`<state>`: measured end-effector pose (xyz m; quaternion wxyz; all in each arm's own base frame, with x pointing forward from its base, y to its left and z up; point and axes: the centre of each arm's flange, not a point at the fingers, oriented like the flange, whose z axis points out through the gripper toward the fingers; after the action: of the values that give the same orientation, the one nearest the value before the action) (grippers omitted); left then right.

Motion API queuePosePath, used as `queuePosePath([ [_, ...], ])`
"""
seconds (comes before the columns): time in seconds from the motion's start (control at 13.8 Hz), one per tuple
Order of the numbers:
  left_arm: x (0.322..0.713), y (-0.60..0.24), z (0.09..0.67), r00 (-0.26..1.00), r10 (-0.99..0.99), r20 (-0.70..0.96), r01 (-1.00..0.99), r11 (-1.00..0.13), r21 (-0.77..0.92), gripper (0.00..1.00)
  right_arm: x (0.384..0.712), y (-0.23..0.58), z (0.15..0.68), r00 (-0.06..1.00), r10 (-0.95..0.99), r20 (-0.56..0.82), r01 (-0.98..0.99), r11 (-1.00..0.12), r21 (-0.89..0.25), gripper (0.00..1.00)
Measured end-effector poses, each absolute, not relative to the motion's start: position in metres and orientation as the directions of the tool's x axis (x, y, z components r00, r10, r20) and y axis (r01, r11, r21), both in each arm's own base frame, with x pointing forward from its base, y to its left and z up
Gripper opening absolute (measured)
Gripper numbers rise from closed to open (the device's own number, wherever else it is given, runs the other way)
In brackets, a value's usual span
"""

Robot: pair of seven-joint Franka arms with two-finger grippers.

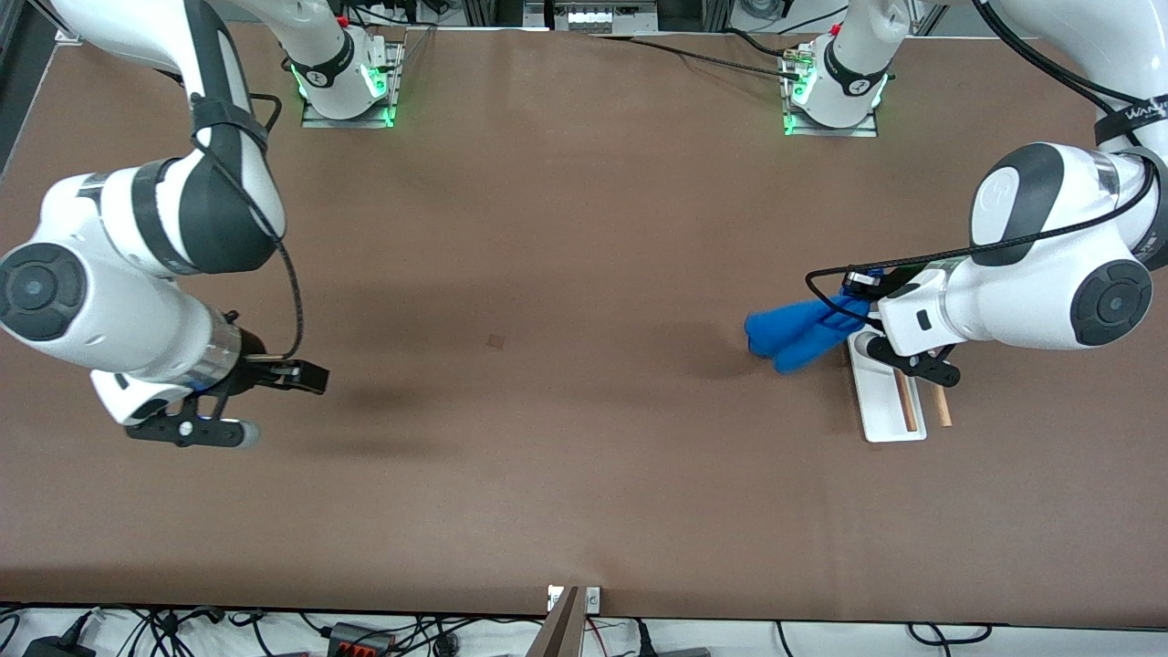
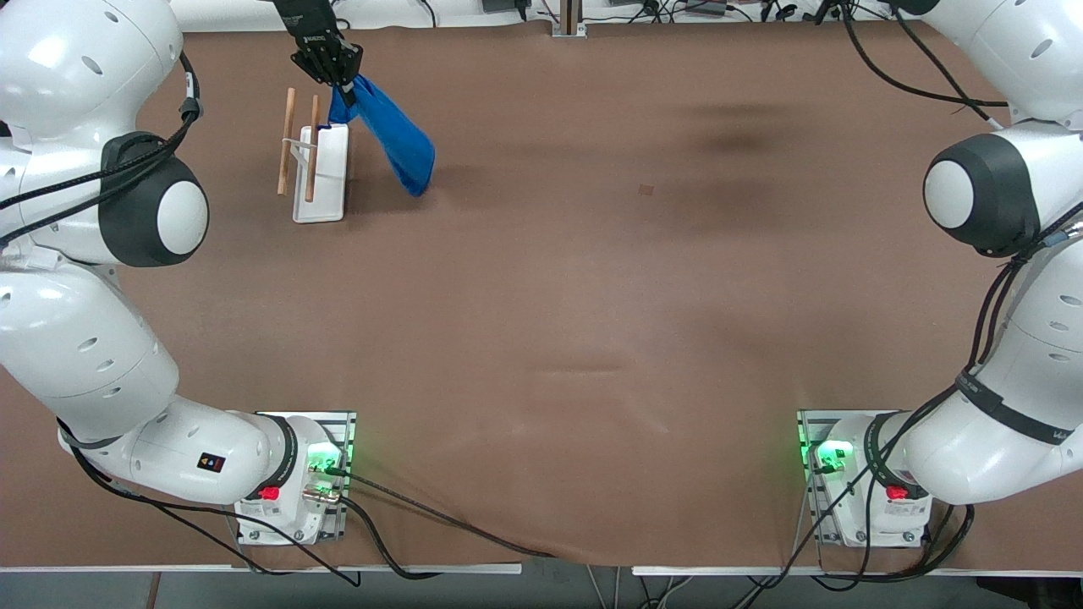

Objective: Pass towel and hang on rack
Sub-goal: 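Carry the towel with the left gripper over the wooden dowels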

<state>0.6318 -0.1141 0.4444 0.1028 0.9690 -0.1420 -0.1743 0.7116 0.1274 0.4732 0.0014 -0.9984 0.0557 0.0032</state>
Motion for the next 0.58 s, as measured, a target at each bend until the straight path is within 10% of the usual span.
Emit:
queuePosePath([
  [0.58, 0.656, -0.043, 0.436, 0.9, -0.384, -0.205, -0.359, -0.922, 0.146, 0.03, 0.666, -0.032, 0.557, 0.994, -0.107, 0.039, -0.103, -0.992, -0.074, 1.0],
])
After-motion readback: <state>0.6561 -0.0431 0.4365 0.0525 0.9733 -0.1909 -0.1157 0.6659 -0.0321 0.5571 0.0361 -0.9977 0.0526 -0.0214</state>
